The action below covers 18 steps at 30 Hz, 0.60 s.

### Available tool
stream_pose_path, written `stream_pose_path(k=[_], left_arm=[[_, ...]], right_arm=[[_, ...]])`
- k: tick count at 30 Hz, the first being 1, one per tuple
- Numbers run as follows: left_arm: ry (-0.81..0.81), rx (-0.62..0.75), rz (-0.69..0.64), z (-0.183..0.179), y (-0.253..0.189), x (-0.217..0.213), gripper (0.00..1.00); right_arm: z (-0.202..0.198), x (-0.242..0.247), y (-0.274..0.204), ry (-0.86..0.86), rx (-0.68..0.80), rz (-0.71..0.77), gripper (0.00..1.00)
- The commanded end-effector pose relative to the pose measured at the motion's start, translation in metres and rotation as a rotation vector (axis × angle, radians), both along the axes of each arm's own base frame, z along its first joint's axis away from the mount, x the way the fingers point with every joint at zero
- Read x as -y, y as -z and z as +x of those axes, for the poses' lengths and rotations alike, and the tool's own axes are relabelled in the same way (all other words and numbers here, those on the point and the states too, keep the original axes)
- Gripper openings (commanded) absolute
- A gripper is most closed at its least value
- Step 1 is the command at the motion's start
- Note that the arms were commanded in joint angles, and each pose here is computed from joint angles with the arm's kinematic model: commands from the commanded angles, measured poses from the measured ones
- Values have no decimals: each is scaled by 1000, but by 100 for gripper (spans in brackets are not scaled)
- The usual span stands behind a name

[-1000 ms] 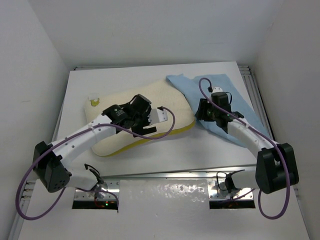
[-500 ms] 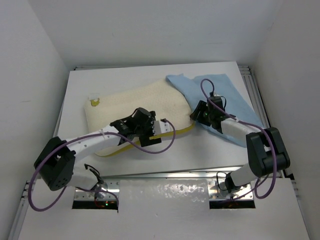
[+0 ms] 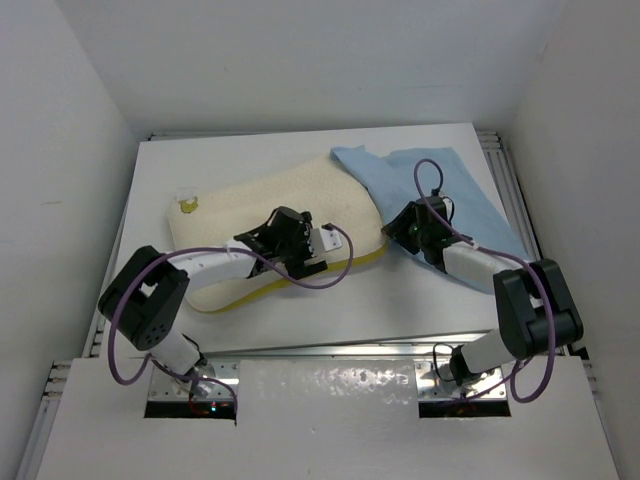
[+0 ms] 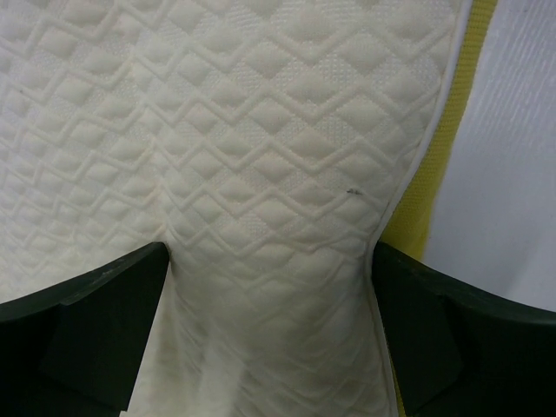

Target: Put the pillow into the pillowcase

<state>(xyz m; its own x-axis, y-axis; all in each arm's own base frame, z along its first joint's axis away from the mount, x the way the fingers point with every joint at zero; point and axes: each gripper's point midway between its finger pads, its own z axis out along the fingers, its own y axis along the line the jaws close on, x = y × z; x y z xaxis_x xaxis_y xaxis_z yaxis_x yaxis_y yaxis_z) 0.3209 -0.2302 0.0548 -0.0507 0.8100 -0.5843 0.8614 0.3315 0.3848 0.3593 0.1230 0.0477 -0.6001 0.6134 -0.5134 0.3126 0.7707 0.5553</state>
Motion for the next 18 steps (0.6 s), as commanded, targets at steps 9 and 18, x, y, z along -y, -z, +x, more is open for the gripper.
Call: stream_pose_path(k=[9, 18], left_arm=[[261, -165, -122, -32, -54, 22, 100], [47, -36, 4, -6, 9, 9, 100]], right_arm=[[17, 12, -32, 240, 118, 180, 64], [43, 7, -3, 269, 82, 170, 54]])
